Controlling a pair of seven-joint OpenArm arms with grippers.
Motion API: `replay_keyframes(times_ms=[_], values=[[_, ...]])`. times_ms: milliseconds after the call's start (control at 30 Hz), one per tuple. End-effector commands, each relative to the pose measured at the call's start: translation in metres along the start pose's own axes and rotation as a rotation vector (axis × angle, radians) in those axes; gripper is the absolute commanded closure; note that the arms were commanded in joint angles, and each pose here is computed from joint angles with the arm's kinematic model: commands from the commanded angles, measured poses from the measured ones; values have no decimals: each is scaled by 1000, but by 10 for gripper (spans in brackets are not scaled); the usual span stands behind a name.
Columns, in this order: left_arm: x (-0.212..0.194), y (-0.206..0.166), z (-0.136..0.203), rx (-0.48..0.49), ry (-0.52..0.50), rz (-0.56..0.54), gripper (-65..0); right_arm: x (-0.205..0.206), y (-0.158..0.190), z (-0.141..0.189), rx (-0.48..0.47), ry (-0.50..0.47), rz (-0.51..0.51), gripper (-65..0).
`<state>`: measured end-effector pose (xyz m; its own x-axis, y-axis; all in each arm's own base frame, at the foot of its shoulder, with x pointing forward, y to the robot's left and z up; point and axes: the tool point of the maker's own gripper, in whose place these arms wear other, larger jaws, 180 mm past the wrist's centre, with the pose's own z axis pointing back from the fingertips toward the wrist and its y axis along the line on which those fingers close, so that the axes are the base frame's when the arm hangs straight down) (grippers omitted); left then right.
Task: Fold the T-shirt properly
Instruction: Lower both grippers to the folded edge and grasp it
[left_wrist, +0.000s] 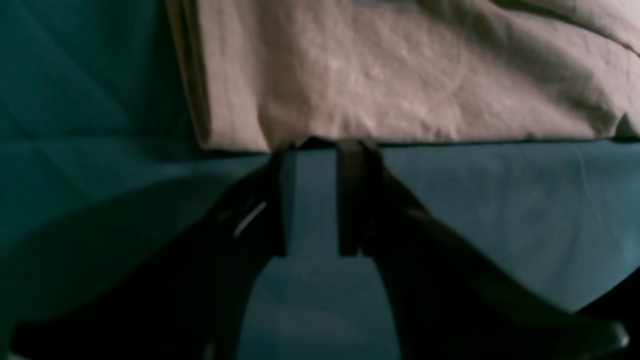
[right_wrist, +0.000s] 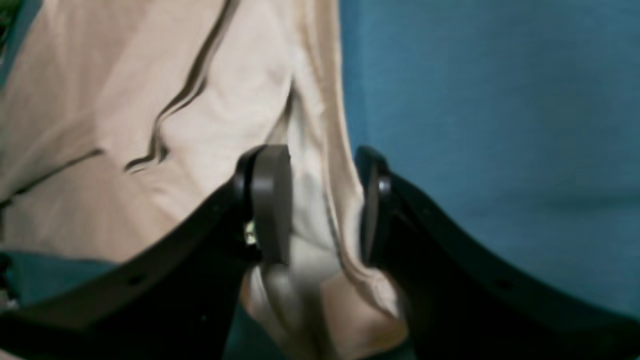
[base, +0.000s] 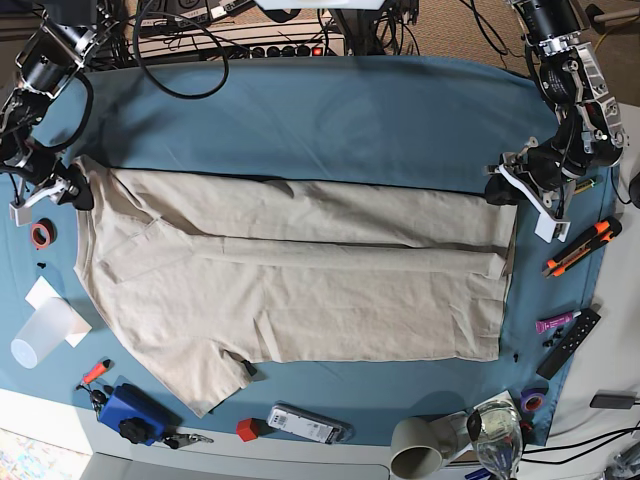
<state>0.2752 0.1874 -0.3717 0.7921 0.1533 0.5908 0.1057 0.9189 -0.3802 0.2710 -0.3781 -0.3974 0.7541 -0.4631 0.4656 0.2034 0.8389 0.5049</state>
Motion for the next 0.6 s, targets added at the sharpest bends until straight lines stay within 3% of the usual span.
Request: replay_keyframes(times_ms=[0, 300, 500, 567], values=[[16, 0, 4, 6, -48, -27, -133, -31, -12, 1, -58, 153, 0, -221], [20, 17, 1, 112, -78, -57, -134, -33, -13, 2, -61, 166, 0, -221], [37, 9, -3, 104, -137, -82, -251, -33, -13, 2, -62, 167, 1, -221], [48, 6, -4, 106, -157, -90, -259, -33, -13, 2, -61, 168, 0, -221]])
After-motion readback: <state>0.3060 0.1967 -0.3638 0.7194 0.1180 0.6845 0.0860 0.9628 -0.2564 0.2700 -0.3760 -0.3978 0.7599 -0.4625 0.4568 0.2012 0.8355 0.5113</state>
